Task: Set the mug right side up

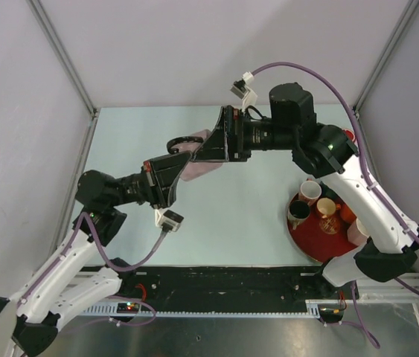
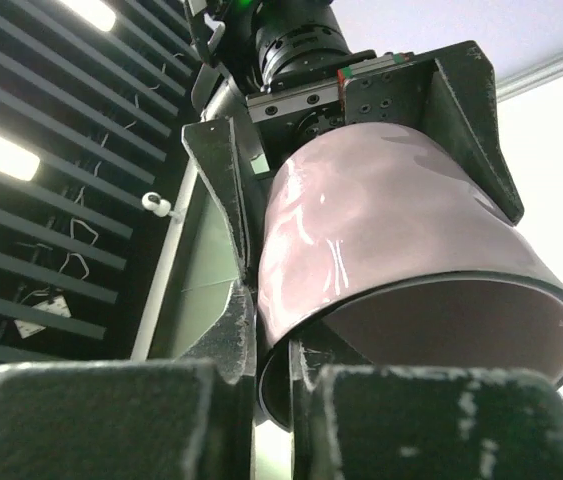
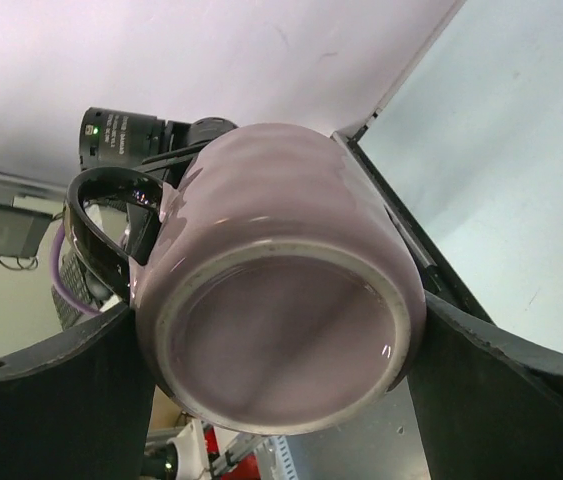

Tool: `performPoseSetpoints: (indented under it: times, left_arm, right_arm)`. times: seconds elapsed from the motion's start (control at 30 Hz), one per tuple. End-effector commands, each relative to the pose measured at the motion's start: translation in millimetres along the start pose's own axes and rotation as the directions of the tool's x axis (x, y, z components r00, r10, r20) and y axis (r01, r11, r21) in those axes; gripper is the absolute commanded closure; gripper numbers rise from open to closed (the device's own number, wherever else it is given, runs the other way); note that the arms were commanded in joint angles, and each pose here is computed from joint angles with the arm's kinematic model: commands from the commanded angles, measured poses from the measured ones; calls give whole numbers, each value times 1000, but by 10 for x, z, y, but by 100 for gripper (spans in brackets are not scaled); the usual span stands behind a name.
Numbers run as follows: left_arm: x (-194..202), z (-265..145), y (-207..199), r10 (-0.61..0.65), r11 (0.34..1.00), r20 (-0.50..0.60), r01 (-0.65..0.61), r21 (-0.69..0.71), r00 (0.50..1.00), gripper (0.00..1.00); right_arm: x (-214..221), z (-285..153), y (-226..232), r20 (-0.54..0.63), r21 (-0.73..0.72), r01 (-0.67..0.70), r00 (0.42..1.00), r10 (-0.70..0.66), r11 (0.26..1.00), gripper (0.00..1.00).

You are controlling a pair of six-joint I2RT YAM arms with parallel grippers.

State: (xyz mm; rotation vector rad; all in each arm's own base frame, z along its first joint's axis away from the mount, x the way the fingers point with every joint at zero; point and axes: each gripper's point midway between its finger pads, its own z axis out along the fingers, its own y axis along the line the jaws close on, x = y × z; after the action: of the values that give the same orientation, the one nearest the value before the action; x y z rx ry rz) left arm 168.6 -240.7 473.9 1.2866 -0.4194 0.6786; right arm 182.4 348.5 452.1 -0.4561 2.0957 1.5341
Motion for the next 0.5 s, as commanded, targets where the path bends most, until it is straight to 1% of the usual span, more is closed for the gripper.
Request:
performPoseSetpoints:
  times: [0.0, 0.03, 0.07, 0.1, 0.13, 0.17, 0.2, 0.23, 0.27, 0.3, 0.33, 0.37, 0.4, 0.43, 0.47]
  left_arm:
    - [60, -16, -73, 114, 992, -59, -111, 63, 992, 99]
    - [132, -53, -152, 59, 995, -116, -48, 90, 991, 100]
    - [171, -81, -222, 5, 995, -163, 12, 104, 987, 100]
    - [271, -146, -329, -80, 987, -251, 113, 118, 965, 100]
    - [342, -182, -416, -162, 972, -321, 208, 113, 933, 100]
    - [486, -270, -498, -250, 945, -431, 316, 88, 867, 100]
    - [571, -339, -631, -323, 907, -516, 415, 71, 794, 100]
    - [696, -459, -739, -377, 863, -617, 504, 37, 691, 100]
    - [723, -534, -930, -417, 803, -685, 595, 30, 597, 100]
    - [795, -639, -1003, -463, 736, -752, 676, -31, 469, 100]
    - [763, -713, -1183, -481, 653, -801, 755, -57, 356, 100]
    - [797, -799, -1217, -519, 575, -831, 801, -166, 200, 100]
    - [706, -875, -1377, -505, 487, -859, 849, -204, 82, 100]
    - [650, -910, -1424, -512, 407, -858, 871, -276, -33, 100]
    - [526, -954, -1518, -490, 331, -865, 894, -303, -112, 100]
  right_arm:
    - [-280, -161, 13, 152, 59, 56, 986, -64, 997, 60]
    - [-314, -209, -33, 172, 86, 58, 982, -72, 995, 45]
    - [-342, -253, -125, 188, 126, 50, 979, -73, 991, 32]
    - [-383, -331, -196, 219, 171, 48, 972, -86, 984, 16]
    - [-409, -394, -288, 243, 214, 41, 965, -94, 976, 9]
    - [-427, -470, -378, 272, 257, 32, 957, -104, 966, 4]
    - [-476, -553, -457, 311, 296, 21, 943, -117, 955, 3]
    - [-492, -632, -526, 341, 328, 10, 931, -128, 945, 2]
    - [-525, -723, -586, 376, 360, -4, 916, -141, 933, 1]
    - [-524, -775, -659, 391, 390, -14, 908, -151, 921, 1]
    - [-533, -826, -722, 406, 419, -24, 899, -164, 908, 1]
    - [-526, -855, -794, 411, 450, -32, 895, -175, 893, 1]
    - [-522, -875, -857, 414, 476, -38, 891, -186, 879, 1]
    - [-512, -880, -914, 411, 496, -37, 890, -196, 867, 1]
    - [-508, -879, -968, 408, 513, -39, 890, -204, 857, 1]
